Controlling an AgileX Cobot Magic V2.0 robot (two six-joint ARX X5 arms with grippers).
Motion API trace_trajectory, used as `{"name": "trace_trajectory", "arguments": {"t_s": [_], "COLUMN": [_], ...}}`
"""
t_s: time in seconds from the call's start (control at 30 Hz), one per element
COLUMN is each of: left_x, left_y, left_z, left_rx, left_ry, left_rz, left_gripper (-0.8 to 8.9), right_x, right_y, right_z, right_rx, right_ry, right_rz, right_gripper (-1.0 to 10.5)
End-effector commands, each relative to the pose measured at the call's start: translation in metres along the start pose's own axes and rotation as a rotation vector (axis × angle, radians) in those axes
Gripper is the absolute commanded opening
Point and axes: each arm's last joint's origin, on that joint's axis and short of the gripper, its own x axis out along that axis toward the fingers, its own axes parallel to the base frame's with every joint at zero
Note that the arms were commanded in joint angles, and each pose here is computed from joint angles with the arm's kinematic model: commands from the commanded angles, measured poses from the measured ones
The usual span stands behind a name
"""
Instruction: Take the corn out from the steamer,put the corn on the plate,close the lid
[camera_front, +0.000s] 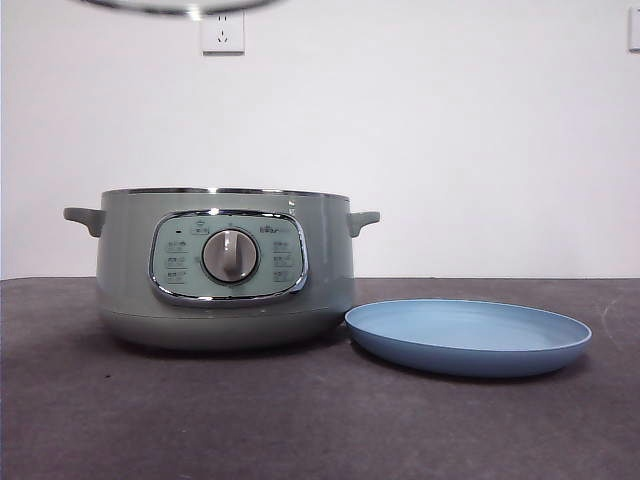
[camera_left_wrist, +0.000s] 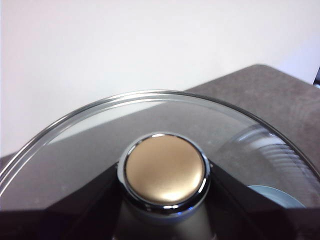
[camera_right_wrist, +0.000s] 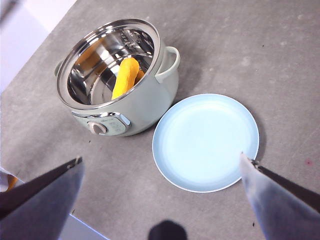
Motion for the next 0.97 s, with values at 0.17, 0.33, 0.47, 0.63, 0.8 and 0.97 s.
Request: {"name": "trace_trajectory", "arguments": {"t_s": [0.17,0.33,0.47,0.63,0.8,0.97], "left_x": [-0.069,-0.106,-0.126,-0.147,-0.162,-0.172], "left_y": [-0.008,-0.014,-0.017,-0.02,-0.024,-0.026], "left_z": [0.014,0.008,-0.006,-0.03,-0.054,-0.069], "left_rx": [0.03,0.027,0.025,0.007,-0.039,-0.045], "left_ry": [-0.106,-0.088,-0.066,-0.062,-0.061,-0.002], "left_rz": [0.007,0.009,0.016,0.058,0.063,0.086], "left_gripper": [-0.08,-0.08,-0.08,-0.08,-0.08,-0.08], "right_x": [0.004,0.007,0.012,0.022,0.037,0.065], "right_y": [-0.002,-0.005,-0.008,-0.011,-0.006,0.005], "right_z": [0.002,0.006,0.009,0.013,0.024,0.037], "right_rx": [-0.017,-0.025,-0.022,-0.024,-0.032,-0.029], "right_ry": [0.006,-0.007,-0.003,0.01,-0.026,-0.04], "right_rz": [0.0,0.0,0.006,0.02,0.075,0.166], "right_gripper": [6.0,6.0,6.0,6.0,6.0,6.0]}}
